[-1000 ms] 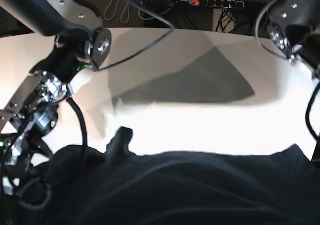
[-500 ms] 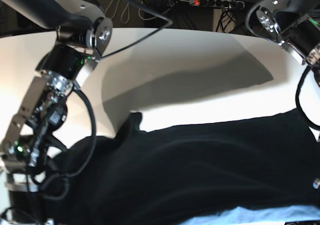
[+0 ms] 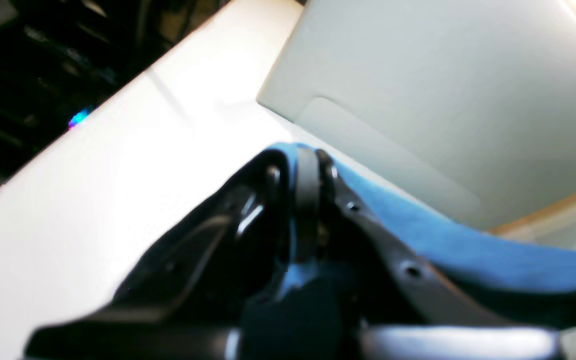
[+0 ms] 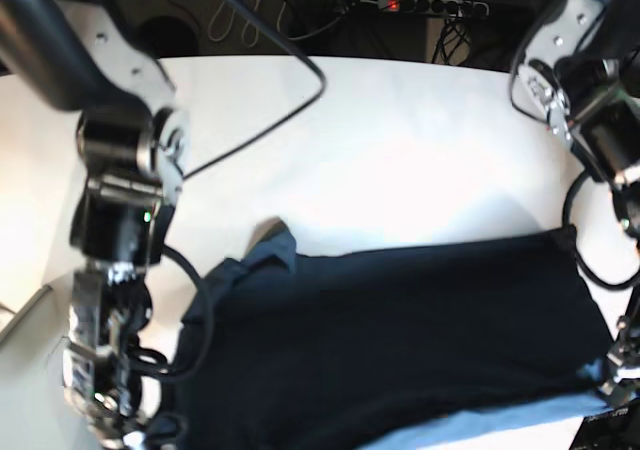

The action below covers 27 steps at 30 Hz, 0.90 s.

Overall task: Layout the t-shirt on the table in an organized manner, then fold the t-shirt properly
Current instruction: 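Lift the shirt with both grippers and swing it over the table, then lower the shirt onto the table and release with the right gripper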

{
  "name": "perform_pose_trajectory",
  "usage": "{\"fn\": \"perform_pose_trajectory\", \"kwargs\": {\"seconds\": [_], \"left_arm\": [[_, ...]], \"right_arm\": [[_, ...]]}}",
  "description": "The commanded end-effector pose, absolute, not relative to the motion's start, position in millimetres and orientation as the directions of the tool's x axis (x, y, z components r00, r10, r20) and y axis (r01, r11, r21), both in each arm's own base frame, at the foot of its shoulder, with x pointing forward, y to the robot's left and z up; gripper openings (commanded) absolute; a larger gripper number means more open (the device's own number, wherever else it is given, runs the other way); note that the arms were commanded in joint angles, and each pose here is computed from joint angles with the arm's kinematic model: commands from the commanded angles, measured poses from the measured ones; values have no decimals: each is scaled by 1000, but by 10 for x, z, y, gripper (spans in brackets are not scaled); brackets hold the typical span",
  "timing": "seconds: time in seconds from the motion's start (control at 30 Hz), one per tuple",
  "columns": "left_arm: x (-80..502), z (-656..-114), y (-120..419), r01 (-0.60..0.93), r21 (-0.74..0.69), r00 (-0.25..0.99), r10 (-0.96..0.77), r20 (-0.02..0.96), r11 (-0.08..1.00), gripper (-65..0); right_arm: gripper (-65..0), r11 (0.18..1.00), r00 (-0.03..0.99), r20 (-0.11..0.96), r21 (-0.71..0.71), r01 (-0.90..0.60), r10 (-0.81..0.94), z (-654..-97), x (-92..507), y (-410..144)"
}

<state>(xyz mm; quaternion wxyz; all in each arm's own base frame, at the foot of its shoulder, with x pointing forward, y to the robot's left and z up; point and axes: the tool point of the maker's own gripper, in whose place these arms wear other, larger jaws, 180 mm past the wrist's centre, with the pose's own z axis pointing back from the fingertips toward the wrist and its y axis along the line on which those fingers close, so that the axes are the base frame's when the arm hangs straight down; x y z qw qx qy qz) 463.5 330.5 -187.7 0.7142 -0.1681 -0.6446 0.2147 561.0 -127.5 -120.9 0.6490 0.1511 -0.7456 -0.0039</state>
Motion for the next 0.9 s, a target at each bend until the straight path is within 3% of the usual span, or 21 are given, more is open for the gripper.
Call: {"fn": "perform_pose_trajectory", "kwargs": {"seconds": [0.0, 0.13, 0.3, 0.43, 0.5, 0.87], "left_arm": [[4702, -1662, 3387, -72, -524, 18, 527, 850, 848, -646], [4818, -1807, 3440, -91, -566, 55, 571, 819, 819, -536], [4906, -2026, 3445, -115, -616, 99, 626, 773, 779, -285], [4897, -2032, 3452, -117, -615, 99, 625, 774, 780, -169], [4844, -2145, 3449, -129, -616, 115, 629, 769, 777, -143], [4046, -3060, 3703, -288, -511, 229, 576, 785, 810, -140]], "right_arm": [[-650, 951, -148, 961, 195, -241, -235, -995, 5699, -1242], [-616, 940, -24, 972, 220, -261, -234, -1295, 5914, -1081], [-406, 937, 55, 973, 232, -261, -226, -1519, 5994, -1043], [-277, 941, 60, 973, 230, -248, -223, -1561, 5987, -1123], [-257, 942, 71, 973, 231, -242, -220, -1637, 5965, -1146], [-259, 949, 248, 946, 257, -183, -208, -2719, 5553, -1259]]}}
